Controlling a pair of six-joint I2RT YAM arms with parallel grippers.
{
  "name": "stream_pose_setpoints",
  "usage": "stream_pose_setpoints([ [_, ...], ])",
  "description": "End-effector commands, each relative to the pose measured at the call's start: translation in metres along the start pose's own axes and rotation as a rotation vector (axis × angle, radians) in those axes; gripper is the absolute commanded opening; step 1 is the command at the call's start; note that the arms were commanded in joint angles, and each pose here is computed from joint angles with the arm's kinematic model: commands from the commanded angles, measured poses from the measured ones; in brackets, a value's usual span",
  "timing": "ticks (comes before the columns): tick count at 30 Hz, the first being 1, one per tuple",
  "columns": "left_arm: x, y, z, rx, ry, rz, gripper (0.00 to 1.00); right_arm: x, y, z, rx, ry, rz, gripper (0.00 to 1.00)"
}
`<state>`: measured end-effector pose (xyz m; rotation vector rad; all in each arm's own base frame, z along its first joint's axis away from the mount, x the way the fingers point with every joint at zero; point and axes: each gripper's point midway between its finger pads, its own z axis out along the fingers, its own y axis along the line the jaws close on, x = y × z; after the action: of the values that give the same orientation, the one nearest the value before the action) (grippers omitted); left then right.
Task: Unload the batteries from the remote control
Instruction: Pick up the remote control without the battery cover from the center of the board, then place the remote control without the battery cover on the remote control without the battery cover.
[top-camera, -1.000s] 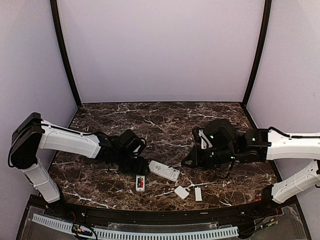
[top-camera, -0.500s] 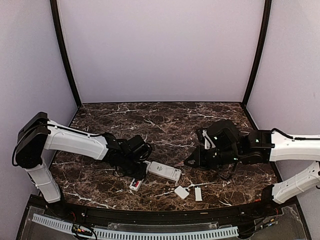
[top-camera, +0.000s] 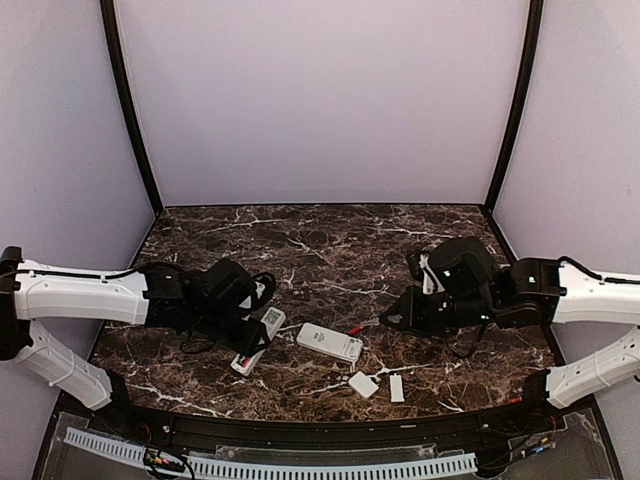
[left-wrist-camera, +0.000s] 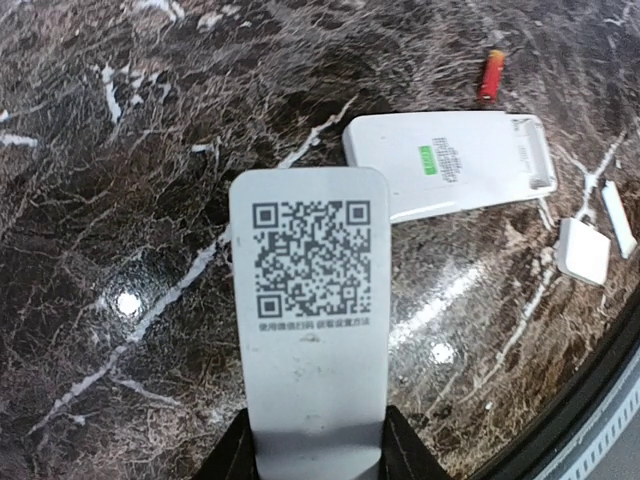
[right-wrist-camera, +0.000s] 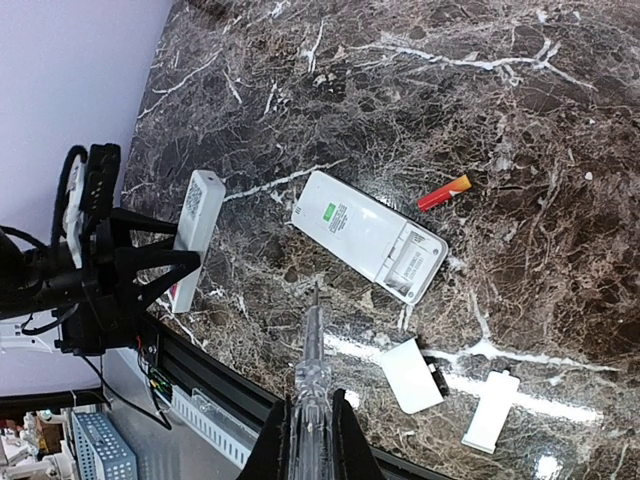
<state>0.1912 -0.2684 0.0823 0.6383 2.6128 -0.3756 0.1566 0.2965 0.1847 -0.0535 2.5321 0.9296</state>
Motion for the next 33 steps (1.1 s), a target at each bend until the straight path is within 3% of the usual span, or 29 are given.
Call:
stream_pose_setpoints([
  [1, 0.016, -0.020, -0.022, 0.118, -0.007, 0.207, 0.25, -0.006, -0.013, -0.009, 0.032, -0.042, 0.013, 0.00],
  [7, 0.034, -0.059, -0.031, 0.260, 0.038, 0.429, 0.25, -0.009, -0.018, -0.017, 0.017, -0.063, 0.041, 0.00],
  [17, 0.035, -0.084, 0.000, 0.205, 0.126, 0.753, 0.25, -0.007, -0.025, -0.028, 0.001, -0.081, 0.085, 0.00],
  [33, 0.033, -0.099, 0.046, 0.134, 0.219, 0.977, 0.29, -0.007, -0.028, -0.028, 0.007, -0.081, 0.095, 0.00],
])
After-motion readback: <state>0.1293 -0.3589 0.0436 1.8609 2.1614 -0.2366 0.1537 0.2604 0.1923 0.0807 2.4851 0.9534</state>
